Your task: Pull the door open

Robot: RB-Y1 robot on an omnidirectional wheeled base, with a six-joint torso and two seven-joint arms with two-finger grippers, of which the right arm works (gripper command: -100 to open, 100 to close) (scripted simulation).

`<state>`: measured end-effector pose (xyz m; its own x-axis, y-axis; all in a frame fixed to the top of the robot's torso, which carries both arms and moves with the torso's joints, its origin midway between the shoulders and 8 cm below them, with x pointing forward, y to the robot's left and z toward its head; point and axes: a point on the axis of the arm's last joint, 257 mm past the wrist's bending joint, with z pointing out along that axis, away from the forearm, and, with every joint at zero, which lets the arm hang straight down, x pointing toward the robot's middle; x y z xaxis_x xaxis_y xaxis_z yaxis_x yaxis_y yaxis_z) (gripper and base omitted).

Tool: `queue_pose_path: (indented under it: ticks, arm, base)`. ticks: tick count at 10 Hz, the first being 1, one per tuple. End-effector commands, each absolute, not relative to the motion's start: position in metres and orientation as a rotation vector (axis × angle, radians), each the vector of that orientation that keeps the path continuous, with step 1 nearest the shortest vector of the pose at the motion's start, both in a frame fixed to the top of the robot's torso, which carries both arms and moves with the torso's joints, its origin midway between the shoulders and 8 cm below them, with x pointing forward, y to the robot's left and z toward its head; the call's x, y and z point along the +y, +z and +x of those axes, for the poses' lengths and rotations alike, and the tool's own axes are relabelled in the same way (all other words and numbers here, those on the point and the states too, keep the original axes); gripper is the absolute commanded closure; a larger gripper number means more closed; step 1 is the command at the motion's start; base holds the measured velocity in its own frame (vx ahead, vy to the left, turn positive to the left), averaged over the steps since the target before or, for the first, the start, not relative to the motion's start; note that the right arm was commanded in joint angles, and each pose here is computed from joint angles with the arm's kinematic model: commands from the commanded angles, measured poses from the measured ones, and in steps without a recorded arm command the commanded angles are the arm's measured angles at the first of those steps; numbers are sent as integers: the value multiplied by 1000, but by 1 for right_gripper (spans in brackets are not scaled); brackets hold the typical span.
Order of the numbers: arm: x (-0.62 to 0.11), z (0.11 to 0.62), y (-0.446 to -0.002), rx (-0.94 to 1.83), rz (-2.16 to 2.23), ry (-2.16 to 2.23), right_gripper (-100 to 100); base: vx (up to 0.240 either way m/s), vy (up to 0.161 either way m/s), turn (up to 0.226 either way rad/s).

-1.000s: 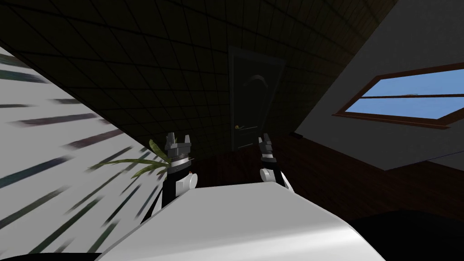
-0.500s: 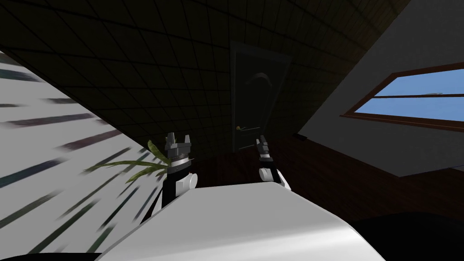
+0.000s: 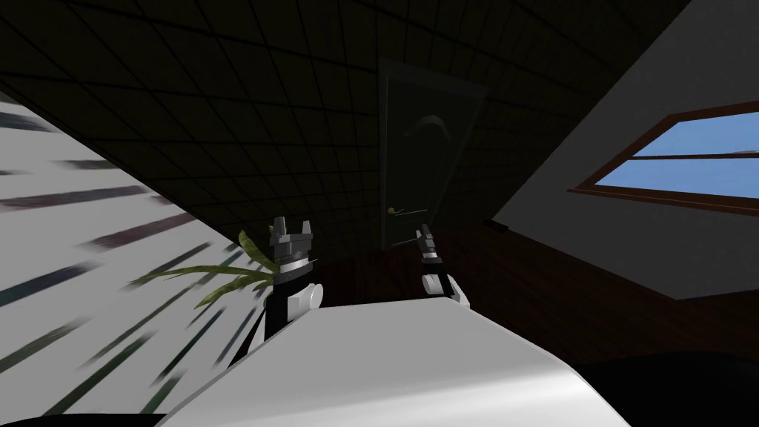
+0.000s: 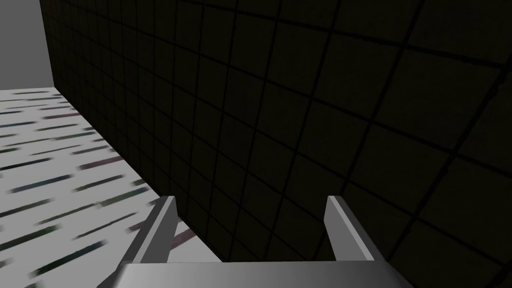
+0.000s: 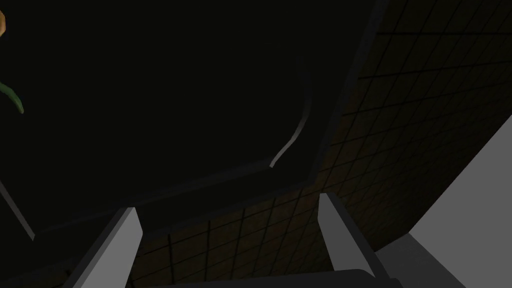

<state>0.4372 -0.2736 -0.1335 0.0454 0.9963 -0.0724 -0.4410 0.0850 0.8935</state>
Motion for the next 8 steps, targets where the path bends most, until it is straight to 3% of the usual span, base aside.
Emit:
queue_pose_path:
  ticks: [1, 8]
  arm:
    - [-275, 443, -147, 912, 837, 1314, -100]
    - [-278, 462, -194, 1000, 877, 1309, -100]
  base:
    - [70, -8, 58]
    - [73, -5, 31]
